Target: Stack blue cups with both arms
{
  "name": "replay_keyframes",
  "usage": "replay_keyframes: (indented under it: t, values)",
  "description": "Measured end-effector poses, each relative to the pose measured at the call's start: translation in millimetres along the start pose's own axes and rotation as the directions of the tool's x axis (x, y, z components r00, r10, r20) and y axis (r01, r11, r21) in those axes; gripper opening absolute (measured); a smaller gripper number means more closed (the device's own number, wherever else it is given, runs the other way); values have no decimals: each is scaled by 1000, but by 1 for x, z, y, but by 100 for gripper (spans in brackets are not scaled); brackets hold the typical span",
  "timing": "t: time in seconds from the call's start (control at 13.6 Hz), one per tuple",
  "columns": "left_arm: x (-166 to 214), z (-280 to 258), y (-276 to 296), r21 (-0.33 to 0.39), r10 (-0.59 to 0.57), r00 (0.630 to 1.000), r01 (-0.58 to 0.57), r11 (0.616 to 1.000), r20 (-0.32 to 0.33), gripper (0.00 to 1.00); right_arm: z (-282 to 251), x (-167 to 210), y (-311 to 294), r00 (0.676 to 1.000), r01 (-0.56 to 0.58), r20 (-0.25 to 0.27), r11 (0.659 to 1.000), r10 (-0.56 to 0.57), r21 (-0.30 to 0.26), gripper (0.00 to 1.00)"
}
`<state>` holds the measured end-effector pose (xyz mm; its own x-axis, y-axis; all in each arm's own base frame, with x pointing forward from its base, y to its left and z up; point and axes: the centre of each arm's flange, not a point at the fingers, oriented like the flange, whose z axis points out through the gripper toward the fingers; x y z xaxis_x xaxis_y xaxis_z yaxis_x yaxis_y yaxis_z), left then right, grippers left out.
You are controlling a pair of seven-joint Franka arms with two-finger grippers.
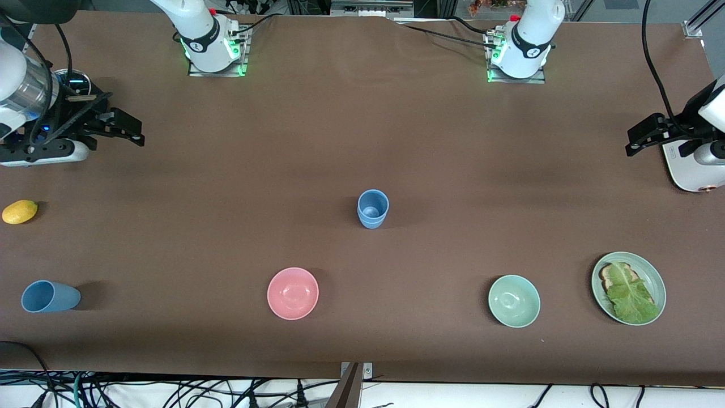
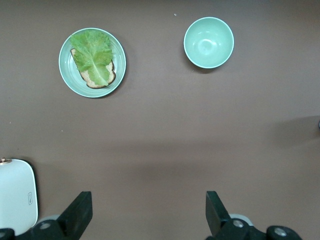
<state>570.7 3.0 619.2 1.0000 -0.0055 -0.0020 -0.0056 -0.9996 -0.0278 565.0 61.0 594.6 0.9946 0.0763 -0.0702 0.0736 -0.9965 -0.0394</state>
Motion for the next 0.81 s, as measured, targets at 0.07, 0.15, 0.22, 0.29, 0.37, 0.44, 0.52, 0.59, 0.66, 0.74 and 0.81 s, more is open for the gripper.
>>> replay_keyframes:
  t: [0.07, 0.15, 0.22, 0.29, 0.37, 0.44, 0.52, 0.59, 0.66, 0.74, 0.81]
  values:
    - [0, 0, 1, 0, 1, 1000, -1, 1000, 0, 100, -2, -2, 1, 1000, -1, -1, 1000, 1, -3, 100]
    - [0, 0, 1, 0, 2, 1000, -2, 1000, 1, 100, -4, -2, 3, 1000, -4, -3, 1000, 4, -5, 100]
    - [0, 1, 1, 0, 2, 1000, -2, 1000, 1, 100, -4, -2, 6, 1000, -9, -4, 1000, 9, -5, 100]
    - [1, 1, 1, 0, 2, 1000, -2, 1000, 2, 100, -4, -2, 8, 1000, -14, -5, 1000, 14, -5, 100]
    - [1, 1, 1, 0, 2, 1000, -2, 1000, 2, 100, -4, -2, 10, 1000, -16, -5, 1000, 16, -5, 100]
    - [1, 1, 1, 0, 3, 1000, -3, 1000, 2, 100, -3, -1, 10, 1000, -17, -4, 1000, 17, -5, 100]
    - [1, 1, 2, 0, 4, 1000, -4, 1000, 2, 100, -3, 0, 10, 1000, -16, -4, 1000, 16, -5, 100]
    - [1, 1, 2, 0, 4, 1000, -4, 1000, 2, 100, -3, 0, 9, 1000, -16, -4, 1000, 16, -5, 100]
    - [1, 1, 3, 0, 5, 1000, -5, 1000, 2, 100, -2, 0, 10, 1000, -16, -4, 1000, 16, -5, 100]
    - [1, 1, 3, 0, 5, 1000, -5, 1000, 2, 100, -1, 1, 10, 1000, -16, -3, 1000, 16, -5, 100]
    - [1, 1, 3, 0, 5, 1000, -5, 1000, 2, 100, 0, 2, 10, 1000, -17, -2, 1000, 17, -5, 100]
